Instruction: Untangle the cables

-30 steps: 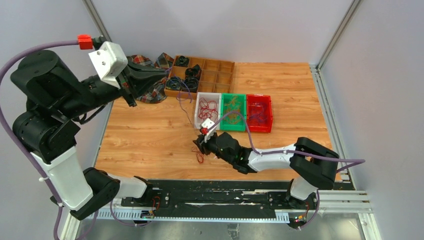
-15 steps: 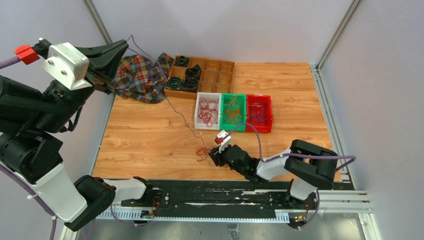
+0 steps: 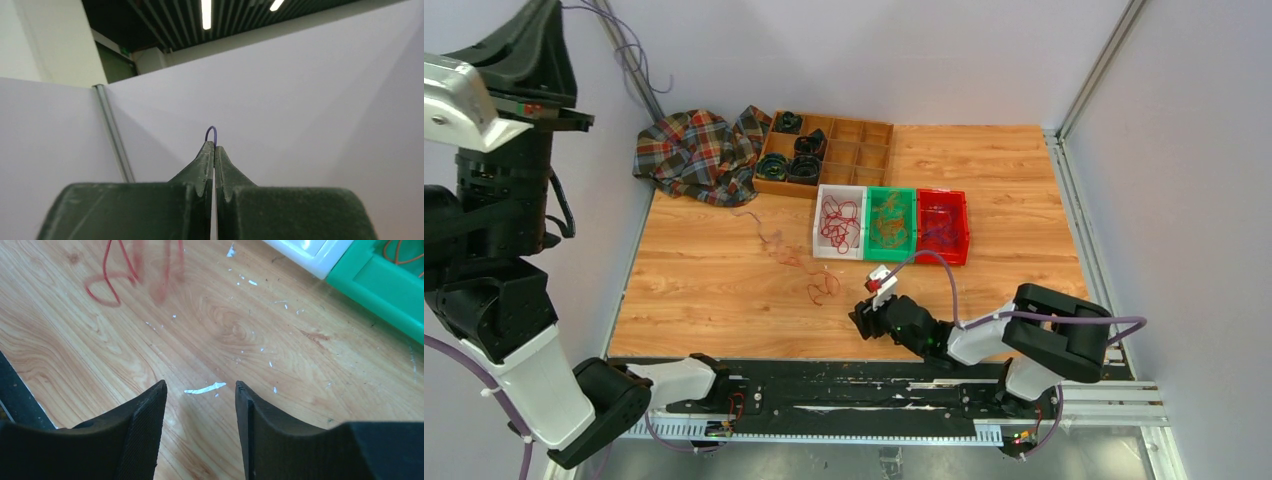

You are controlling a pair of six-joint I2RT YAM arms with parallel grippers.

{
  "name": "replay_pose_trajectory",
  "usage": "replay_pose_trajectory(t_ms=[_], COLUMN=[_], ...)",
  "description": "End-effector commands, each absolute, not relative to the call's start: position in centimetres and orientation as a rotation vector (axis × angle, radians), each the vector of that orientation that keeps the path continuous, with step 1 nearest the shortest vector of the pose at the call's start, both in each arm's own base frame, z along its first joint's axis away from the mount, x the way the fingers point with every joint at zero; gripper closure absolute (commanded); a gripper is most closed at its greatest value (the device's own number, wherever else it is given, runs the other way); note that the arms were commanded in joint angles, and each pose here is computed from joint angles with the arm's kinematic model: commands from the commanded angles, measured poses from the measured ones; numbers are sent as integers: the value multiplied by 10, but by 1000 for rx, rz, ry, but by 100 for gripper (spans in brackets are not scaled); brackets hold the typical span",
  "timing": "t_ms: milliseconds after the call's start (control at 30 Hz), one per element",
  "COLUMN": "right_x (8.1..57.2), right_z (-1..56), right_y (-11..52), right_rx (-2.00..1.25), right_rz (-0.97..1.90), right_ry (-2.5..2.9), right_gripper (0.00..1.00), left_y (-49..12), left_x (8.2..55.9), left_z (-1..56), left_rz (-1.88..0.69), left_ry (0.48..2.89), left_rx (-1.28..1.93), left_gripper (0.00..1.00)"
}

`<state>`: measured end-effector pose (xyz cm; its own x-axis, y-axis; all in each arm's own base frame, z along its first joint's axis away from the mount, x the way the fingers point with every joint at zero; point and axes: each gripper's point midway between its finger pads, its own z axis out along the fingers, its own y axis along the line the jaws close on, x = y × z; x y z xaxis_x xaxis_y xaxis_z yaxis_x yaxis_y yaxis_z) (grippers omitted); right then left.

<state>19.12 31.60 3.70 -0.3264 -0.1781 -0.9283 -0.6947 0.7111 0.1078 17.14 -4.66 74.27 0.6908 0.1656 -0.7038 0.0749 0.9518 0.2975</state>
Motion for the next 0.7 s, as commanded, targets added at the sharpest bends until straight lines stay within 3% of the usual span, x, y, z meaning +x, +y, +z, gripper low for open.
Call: replay_pose_trajectory(t_ms=[0, 233, 467, 667], right_x=[195, 197, 205, 195], right_z=[44, 66, 180, 241], right_y=[306, 311, 375, 423], right_rx=[-636, -616, -689, -752], right_rz=[581, 614, 751, 847], right_ry=[1857, 1807, 1570, 1434], right_gripper=[47, 48, 33, 30], left_y=[-5, -41, -71, -82], left_x=[142, 145, 165, 166], left_z=[784, 762, 723, 712], left_rz=[133, 8, -63, -78], left_ry=[653, 708, 829, 842], left_rx=[111, 288, 432, 497], left_gripper=[100, 100, 100, 100])
